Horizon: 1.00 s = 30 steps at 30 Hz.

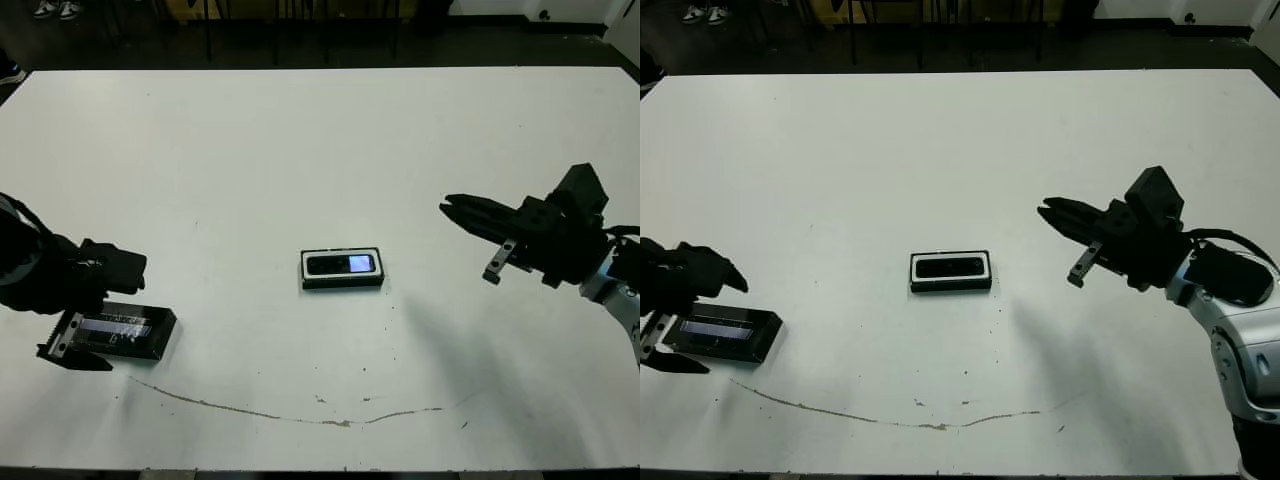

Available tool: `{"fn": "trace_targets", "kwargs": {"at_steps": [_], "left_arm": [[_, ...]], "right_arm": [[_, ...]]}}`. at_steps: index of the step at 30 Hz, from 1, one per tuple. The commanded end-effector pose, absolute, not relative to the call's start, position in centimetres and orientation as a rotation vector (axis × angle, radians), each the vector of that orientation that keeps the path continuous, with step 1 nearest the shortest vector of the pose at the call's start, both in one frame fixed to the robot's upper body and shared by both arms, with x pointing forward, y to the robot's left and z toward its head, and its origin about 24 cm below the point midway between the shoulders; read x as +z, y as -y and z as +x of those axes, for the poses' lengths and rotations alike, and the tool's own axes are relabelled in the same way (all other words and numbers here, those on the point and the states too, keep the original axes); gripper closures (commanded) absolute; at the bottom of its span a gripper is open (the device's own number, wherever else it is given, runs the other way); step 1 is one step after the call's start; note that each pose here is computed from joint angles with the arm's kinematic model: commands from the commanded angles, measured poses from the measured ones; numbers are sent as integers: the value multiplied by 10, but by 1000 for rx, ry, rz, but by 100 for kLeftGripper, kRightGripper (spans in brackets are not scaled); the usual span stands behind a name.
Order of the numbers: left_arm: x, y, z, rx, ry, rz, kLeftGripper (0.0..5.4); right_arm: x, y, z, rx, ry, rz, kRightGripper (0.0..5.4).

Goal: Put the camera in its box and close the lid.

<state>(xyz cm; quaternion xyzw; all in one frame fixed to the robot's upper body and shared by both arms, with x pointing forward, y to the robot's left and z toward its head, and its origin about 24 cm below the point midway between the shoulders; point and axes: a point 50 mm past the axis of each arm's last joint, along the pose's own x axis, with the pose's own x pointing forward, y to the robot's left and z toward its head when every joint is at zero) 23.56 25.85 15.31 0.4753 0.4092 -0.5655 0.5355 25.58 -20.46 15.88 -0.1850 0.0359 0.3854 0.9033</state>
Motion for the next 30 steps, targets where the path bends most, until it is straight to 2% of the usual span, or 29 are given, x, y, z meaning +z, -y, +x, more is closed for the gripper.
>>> {"fn": "trace_targets", "kwargs": {"at_steps": [1,11,21,30], "left_arm": [[144,-262,234,-1350,-1008,1118,1],[133,-270,235,-1308,-1034,1108,1],[121,-289,235,-1207,-1206,1058,1],[110,-295,230,-1204,-1262,1063,1]], "right_arm": [[158,205,255,791,-89,-412,540],[158,205,254,798,-102,-399,540],[160,205,254,801,-101,-429,540],[160,204,255,817,-110,-415,540]]}}
